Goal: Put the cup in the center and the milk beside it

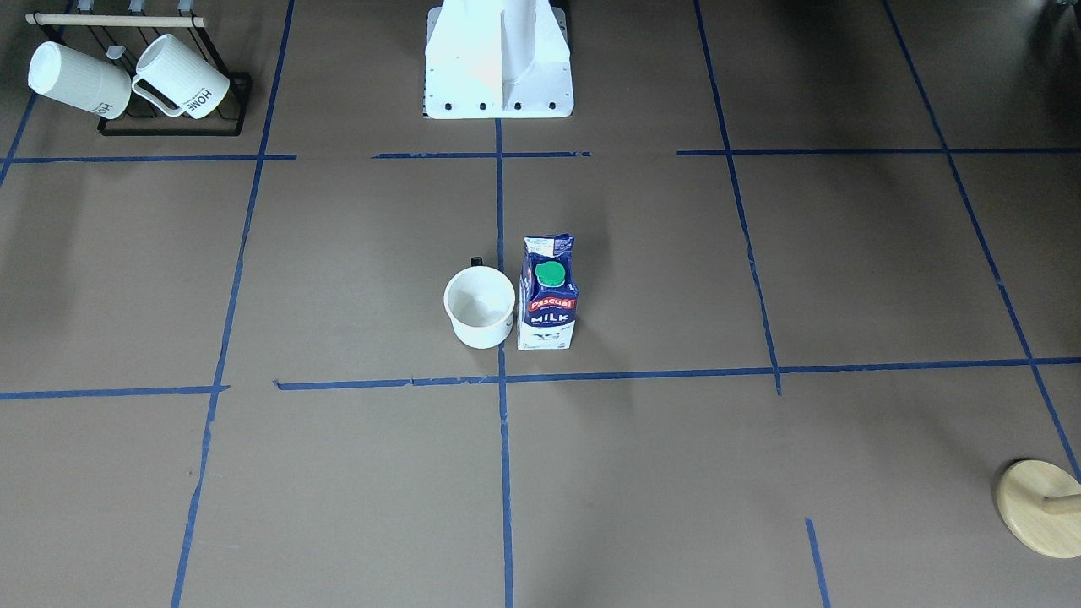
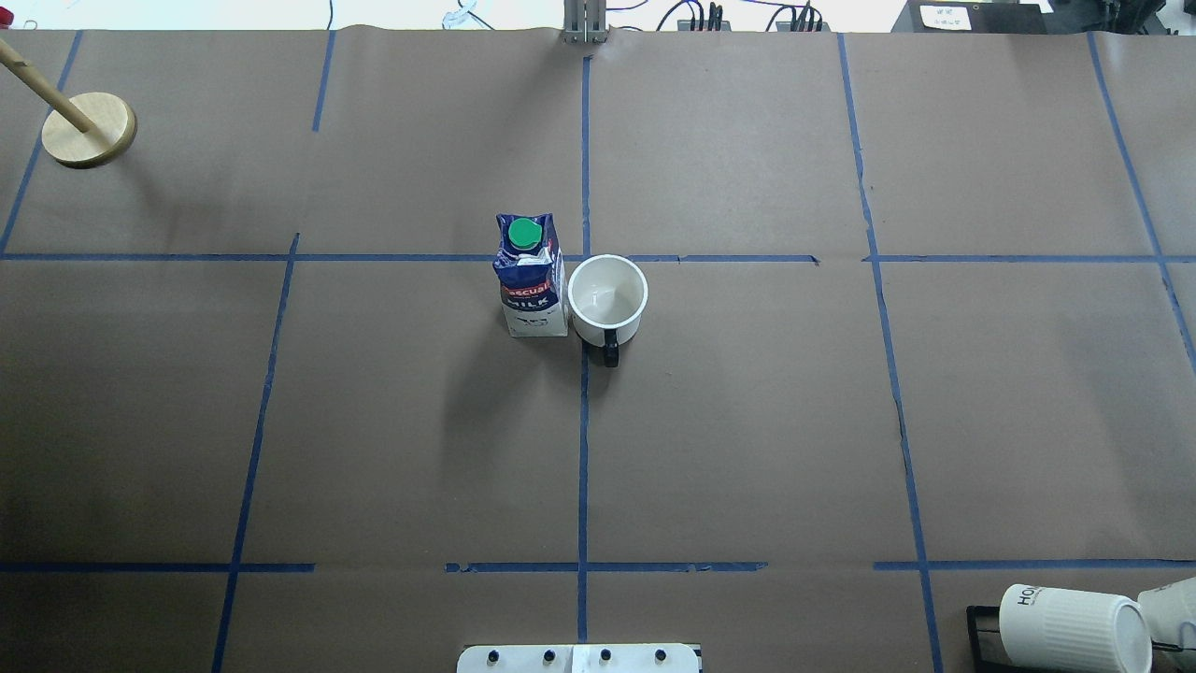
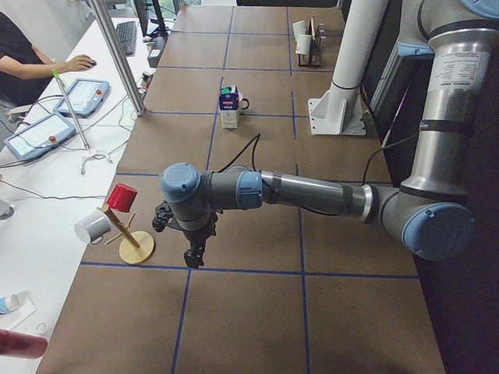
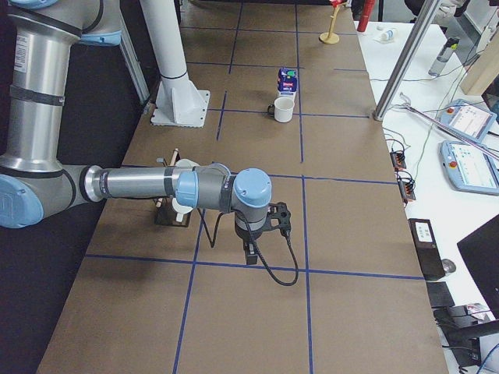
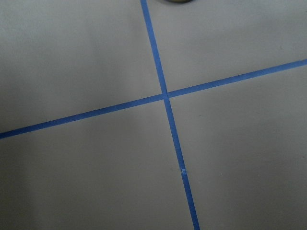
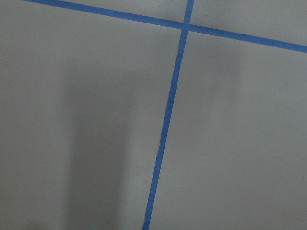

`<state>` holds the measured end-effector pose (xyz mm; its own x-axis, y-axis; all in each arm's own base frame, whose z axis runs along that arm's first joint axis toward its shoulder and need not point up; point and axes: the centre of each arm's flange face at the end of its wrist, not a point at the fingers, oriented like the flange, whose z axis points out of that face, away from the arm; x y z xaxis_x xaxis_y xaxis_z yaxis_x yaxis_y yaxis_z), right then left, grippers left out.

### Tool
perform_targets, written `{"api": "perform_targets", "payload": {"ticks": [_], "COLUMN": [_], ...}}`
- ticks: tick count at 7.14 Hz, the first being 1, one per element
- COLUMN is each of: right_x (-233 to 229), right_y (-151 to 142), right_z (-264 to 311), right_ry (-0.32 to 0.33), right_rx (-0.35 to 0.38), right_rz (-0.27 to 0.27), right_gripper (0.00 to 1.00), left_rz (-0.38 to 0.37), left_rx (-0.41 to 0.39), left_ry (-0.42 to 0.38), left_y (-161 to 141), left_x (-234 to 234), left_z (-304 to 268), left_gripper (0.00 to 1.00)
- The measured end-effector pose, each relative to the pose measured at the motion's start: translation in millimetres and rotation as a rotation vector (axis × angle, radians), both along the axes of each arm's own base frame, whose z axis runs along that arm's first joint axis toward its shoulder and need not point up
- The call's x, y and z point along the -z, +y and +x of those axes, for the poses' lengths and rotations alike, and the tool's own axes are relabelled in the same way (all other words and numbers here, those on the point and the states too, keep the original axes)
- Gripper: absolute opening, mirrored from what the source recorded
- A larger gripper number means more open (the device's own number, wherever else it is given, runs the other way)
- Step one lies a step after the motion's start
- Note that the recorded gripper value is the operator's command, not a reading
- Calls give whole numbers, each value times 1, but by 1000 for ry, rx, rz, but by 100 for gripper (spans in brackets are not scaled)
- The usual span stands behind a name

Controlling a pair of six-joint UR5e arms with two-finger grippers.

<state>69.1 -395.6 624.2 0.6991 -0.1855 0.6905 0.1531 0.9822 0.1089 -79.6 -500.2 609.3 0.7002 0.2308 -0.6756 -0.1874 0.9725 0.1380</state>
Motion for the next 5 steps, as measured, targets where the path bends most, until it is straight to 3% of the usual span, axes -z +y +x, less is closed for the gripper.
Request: {"api": "perform_targets", "payload": {"ticks": [2,5], "right_x": [-4,-8], "right_y": [-1,-1], "right_z": [0,0], "right_ry": [-2,-2], "right_rx": [-3,-2], "right_rz": [0,-4], "right_gripper": [100,100], "left_rz": [-1,17], "left_rx": [-3,-4], "left_ry": [5,6], "left_y": [16,15], "left_x": [-5,3], "left_z": [1,1], "left_gripper": [100,100]}}
